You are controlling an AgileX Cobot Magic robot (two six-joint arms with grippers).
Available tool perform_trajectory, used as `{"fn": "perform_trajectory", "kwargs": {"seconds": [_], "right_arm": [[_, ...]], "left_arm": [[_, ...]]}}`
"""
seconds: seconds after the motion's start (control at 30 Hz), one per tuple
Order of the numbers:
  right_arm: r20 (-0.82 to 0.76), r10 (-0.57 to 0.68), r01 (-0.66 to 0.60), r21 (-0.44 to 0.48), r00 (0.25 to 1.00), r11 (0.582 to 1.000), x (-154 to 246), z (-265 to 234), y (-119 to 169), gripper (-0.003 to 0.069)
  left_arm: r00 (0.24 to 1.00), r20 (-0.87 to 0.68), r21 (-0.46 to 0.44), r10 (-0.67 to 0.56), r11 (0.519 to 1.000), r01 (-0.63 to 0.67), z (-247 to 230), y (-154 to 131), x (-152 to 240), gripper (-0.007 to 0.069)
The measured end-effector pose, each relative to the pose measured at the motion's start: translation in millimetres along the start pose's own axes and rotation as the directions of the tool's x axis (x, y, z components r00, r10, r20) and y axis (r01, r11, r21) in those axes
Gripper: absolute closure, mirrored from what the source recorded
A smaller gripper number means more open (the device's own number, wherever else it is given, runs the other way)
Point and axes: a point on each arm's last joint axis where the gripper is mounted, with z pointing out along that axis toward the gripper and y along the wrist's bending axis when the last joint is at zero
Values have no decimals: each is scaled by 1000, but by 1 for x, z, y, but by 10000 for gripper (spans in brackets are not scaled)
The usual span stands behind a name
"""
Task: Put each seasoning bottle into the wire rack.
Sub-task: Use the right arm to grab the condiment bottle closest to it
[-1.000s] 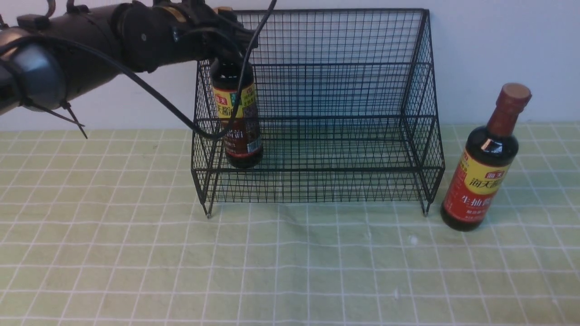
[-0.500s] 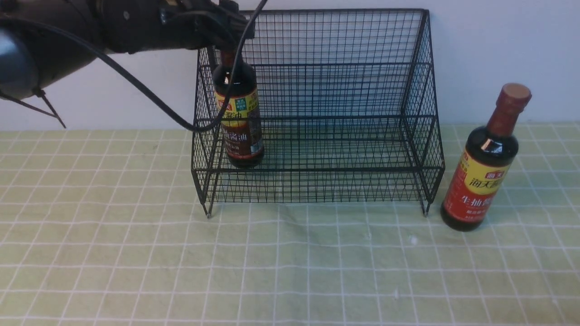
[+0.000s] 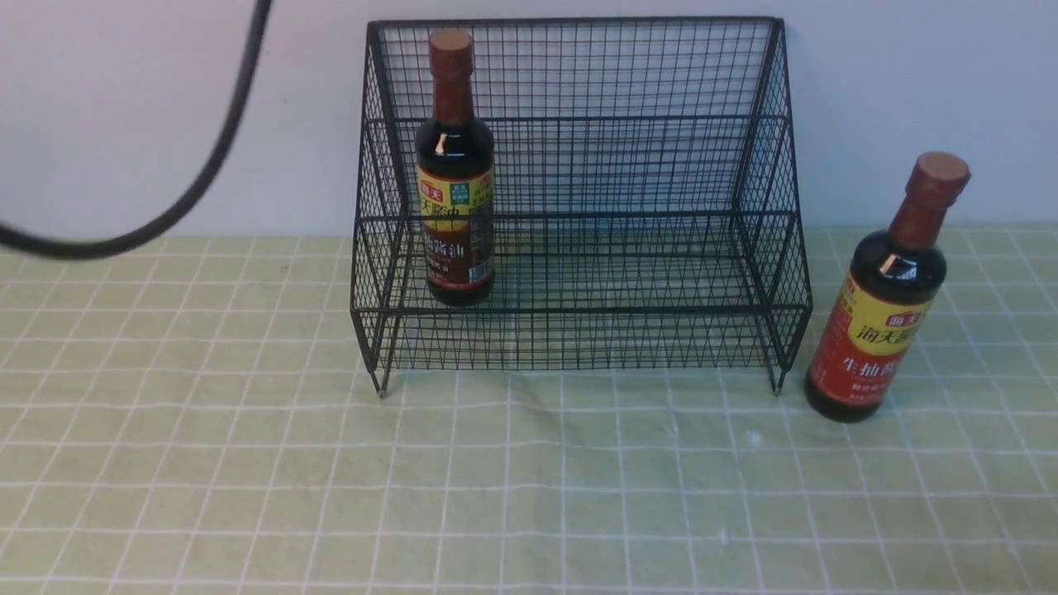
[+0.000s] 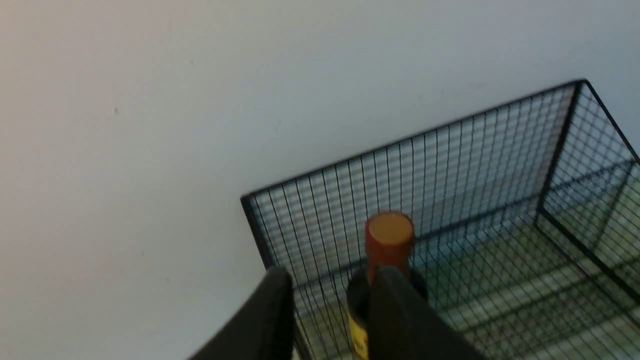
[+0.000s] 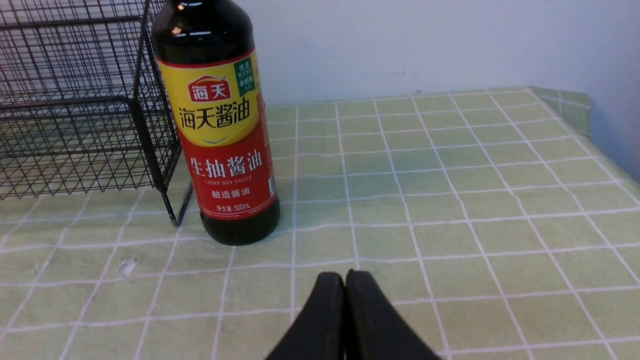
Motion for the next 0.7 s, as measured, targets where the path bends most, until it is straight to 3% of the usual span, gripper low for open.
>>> {"fn": "perform_trajectory", "kwargs": {"seconds": [0.07, 0.13, 0.37, 0.7], "right_arm": [[0, 0, 0, 0, 1000, 1000, 0, 0, 0, 673], [0, 0, 0, 0, 1000, 1000, 0, 0, 0, 673], [0, 0, 0, 0, 1000, 1000, 0, 0, 0, 673], [0, 1, -1, 0, 1000, 1000, 0, 0, 0, 673]], "left_arm": [[999, -45, 6, -18, 1000, 19, -30, -1, 5, 571], [998, -61, 8, -34, 999, 35, -49, -3, 12, 613], [987, 35, 2, -160, 987, 160, -127, -13, 75, 632], [958, 220, 13, -185, 982, 187, -208, -27, 170, 632]]}}
